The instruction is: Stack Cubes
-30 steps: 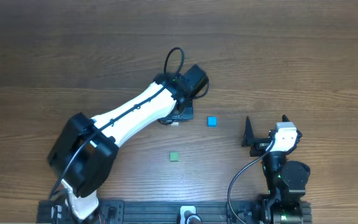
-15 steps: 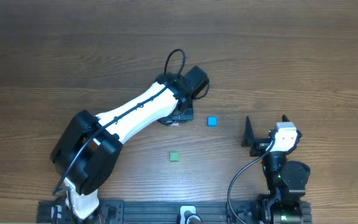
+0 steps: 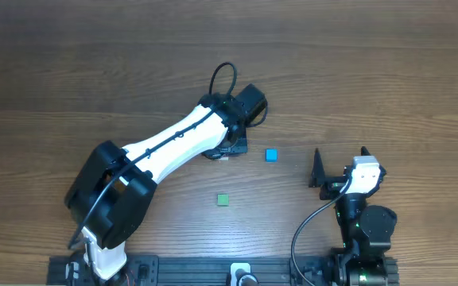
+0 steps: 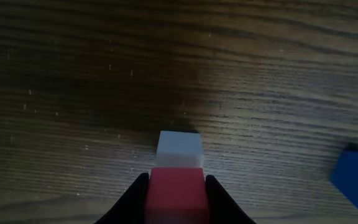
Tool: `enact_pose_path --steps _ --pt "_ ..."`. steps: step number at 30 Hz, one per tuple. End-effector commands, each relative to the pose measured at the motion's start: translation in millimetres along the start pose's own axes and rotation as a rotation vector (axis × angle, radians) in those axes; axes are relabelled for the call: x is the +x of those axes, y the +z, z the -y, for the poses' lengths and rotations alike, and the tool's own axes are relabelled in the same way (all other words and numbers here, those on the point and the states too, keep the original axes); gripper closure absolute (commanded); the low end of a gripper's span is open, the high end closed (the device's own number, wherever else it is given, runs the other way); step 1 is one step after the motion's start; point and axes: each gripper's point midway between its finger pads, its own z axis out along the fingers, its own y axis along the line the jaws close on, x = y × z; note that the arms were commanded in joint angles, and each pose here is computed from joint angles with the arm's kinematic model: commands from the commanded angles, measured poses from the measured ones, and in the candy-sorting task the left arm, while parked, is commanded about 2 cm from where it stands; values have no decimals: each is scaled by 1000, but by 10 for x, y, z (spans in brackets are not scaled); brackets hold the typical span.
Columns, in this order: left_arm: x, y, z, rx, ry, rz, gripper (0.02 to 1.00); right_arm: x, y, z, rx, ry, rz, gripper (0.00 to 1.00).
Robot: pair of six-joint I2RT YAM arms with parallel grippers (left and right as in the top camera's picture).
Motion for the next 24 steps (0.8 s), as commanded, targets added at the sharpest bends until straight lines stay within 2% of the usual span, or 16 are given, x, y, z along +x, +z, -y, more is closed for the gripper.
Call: enact_pose_path --steps 1,9,14,18,24 --pt "-13 78 5 -22 -10 1 972 21 4 -6 -2 -8 1 7" --pt "-31 115 30 -17 -10 6 961 21 4 -6 -2 -8 1 9" --pt "-31 115 30 -17 -10 6 904 21 4 -6 -2 -8 1 7" --pt "-31 115 30 -17 -10 6 820 21 4 -6 -2 -8 1 9" --pt "-31 115 28 -17 -10 6 776 21 4 -6 -2 -8 1 9"
